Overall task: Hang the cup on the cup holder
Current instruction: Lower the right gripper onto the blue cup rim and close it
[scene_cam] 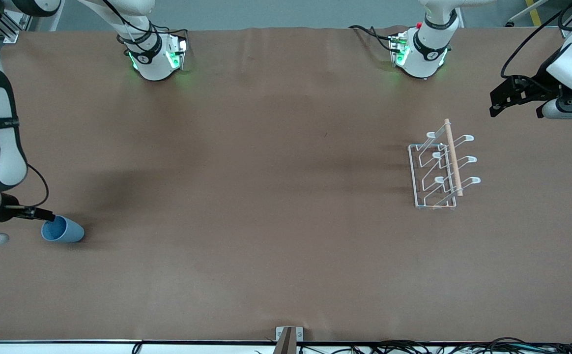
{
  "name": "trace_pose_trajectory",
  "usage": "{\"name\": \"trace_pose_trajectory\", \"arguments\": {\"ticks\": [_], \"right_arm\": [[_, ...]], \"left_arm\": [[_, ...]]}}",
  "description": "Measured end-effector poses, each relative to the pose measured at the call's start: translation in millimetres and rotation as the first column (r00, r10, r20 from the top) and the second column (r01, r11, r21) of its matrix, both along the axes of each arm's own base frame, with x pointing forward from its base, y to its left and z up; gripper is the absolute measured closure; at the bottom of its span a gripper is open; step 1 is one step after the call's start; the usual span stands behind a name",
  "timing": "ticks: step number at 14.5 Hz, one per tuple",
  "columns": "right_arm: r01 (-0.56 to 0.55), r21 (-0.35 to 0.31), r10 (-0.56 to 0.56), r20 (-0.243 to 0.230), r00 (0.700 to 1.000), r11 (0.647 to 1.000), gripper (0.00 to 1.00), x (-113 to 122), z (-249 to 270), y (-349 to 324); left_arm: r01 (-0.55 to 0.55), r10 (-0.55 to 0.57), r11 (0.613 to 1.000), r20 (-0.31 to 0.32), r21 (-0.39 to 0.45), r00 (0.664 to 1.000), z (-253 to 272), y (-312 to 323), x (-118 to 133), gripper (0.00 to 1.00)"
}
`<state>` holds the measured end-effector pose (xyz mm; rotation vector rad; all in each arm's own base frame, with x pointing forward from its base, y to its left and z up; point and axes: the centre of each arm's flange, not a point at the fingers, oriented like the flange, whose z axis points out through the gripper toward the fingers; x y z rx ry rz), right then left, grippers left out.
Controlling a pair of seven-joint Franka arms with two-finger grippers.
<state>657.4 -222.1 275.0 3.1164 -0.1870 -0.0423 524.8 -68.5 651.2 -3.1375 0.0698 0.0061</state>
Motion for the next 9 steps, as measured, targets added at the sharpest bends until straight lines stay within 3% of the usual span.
{"name": "trace_pose_trajectory", "arguments": {"ticks": [2,3,5,9], "right_arm": [[-0.001,0.000,0.001,-0.004,1.000,1.000,0.02,0.9,-15.7,-0.3],[-0.001,-0.002,0.001,-0.001,1.000,1.000,0.10,1.4,-18.5,-0.4],[-0.001,-0.003,0.001,0.004,1.000,1.000,0.14,2.2,-19.3,-0.5],[0.003,0.002,-0.003,0.007,1.000,1.000,0.59,3.2,-19.0,-0.2]], "left_arm": [[0.000,0.000,1.000,0.000,0.000,1.000,-0.1,0.1,0.1,0.00],[0.000,0.000,1.000,0.000,0.000,1.000,-0.2,0.0,0.1,0.00],[0.000,0.000,1.000,0.000,0.000,1.000,-0.2,0.0,0.2,0.00],[0.000,0.000,1.000,-0.001,0.000,1.000,-0.3,0.0,0.2,0.00]]}}
